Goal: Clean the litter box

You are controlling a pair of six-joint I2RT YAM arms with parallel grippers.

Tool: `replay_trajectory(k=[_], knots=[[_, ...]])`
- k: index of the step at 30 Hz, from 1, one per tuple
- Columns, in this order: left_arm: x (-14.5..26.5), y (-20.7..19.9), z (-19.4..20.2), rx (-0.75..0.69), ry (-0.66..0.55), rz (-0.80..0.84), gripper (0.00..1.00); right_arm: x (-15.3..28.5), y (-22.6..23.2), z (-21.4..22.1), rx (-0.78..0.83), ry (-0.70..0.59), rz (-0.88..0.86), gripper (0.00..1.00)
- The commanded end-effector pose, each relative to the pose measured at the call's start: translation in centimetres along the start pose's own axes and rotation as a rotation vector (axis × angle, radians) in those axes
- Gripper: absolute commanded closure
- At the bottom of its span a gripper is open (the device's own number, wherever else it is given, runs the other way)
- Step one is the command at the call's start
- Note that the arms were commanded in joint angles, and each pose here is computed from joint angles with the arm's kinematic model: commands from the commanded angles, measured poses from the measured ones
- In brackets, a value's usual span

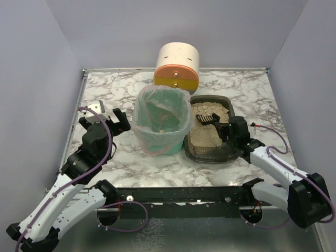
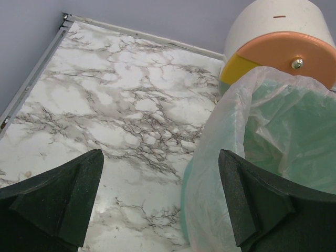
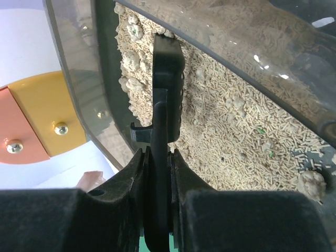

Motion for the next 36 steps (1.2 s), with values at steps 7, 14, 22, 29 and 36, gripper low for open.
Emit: replay_trajectory(k=[7,14,22,29,36], knots=[[-0.6,-0.7,1.0,-0.024,0.038,0.024,0.01,-1.4,2.2,-1.8,-0.084,-0.127,-0.12,1.0],[-0.7,-0.8,1.2,-0.025,0.044,0.026,0.01,-1.8,2.7,-1.9,-0.084,-0.155,-0.208,0.99],[-1.0,-1.0,1.5,-0.032,0.058,0.026,0.01,-2.5,2.7,-1.2,-0.099,-0.133,-0.295,0.99],[-1.1,-0.9,1.6,-0.034,0.062,0.025,0.01,-2.4,3.1,-0.5,-0.099,-0.102,-0.41,0.99],[-1.1,-1.0,1.6,-0.037,0.064,0.025,0.01,-1.6,2.8,-0.5,-0.079,-0.103,-0.481,0.99]])
Point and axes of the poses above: each gripper's point midway between its finger pads, its own x axis back along the fingers, its own y axis along the line the jaws close on, z = x × y, the point moved 4 cm from there along x, back along the fingers, and after that the axes turned 10 degrees about x, right-handed, at the moved point
